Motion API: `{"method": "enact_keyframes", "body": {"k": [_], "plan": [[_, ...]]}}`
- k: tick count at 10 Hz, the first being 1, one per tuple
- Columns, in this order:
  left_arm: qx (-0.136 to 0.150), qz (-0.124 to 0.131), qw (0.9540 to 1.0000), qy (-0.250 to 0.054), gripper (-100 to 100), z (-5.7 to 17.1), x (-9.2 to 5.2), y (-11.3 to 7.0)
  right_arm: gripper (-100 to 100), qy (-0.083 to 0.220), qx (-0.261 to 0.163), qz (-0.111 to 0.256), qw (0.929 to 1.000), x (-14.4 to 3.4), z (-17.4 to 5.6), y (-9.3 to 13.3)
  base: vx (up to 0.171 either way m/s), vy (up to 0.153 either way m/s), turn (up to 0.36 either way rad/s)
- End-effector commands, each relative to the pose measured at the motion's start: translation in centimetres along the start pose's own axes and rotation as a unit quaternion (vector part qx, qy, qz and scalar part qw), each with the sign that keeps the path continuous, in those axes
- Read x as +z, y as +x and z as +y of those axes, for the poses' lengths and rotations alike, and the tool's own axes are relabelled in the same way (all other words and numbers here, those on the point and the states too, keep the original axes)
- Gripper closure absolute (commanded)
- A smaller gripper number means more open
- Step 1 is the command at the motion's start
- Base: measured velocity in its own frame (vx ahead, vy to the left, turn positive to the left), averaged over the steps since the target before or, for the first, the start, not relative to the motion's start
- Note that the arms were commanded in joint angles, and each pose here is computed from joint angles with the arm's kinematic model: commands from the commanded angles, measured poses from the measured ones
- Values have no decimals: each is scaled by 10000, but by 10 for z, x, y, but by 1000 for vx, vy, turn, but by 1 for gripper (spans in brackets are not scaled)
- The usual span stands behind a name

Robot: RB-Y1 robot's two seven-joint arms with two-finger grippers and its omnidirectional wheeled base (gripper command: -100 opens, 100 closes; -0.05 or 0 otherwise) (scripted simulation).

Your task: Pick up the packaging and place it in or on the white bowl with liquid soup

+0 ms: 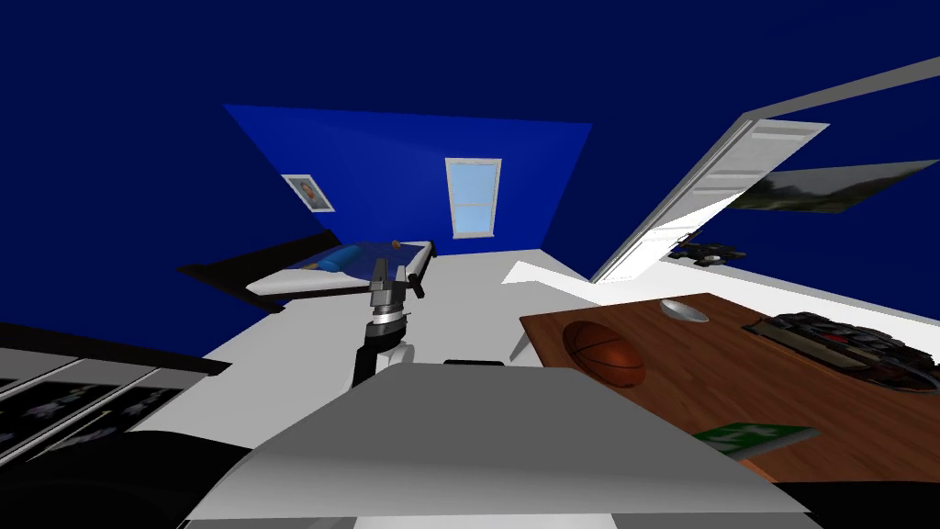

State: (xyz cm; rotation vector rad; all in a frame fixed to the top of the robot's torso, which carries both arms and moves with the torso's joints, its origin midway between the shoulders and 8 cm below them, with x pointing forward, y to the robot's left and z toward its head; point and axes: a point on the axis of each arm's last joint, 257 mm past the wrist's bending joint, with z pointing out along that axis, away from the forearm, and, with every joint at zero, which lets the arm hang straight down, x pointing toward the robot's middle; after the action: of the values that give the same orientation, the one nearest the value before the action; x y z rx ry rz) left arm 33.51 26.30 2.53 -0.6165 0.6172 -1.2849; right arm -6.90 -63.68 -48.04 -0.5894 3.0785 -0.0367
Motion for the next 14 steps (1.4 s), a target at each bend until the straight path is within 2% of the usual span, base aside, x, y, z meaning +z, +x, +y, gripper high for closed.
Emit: {"method": "enact_keyframes", "body": {"k": [1,2,6,7,8,10,11,12,13,14], "plan": [[0,0,10000,0,0,0,0,0,-100,0,0,0,10000,0,0,0,0,-22,12],[0,0,10000,0,0,0,0,0,100,4,-2,2,10000,1,0,0,0,0,0],[0,0,10000,0,0,0,0,0,100,-16,10,-5,10000,1,2,0,0,0,0],[0,0,10000,0,0,0,0,0,0,-17,8,-5,10000,1,2,0,0,0,0],[0,0,10000,0,0,0,0,0,100,5,-22,3,10000,-7,-5,-1,-3,15,-40],[-1,-1,10000,0,0,0,0,0,100,1,-64,6,10000,-19,-14,-2,1,41,-56],[-1,-1,10000,0,0,0,0,0,100,9,-54,7,10000,-15,-11,-1,2,17,-13],[-1,0,10000,0,0,0,0,0,0,5,-57,8,10000,-16,-11,-1,0,0,0],[-1,0,10000,0,0,0,0,0,100,179,2,243,9995,-39,-34,21,-34,104,98],[-2,-1,10000,0,0,0,0,0,100,179,2,243,9995,-39,-34,21,-53,130,37]]}}
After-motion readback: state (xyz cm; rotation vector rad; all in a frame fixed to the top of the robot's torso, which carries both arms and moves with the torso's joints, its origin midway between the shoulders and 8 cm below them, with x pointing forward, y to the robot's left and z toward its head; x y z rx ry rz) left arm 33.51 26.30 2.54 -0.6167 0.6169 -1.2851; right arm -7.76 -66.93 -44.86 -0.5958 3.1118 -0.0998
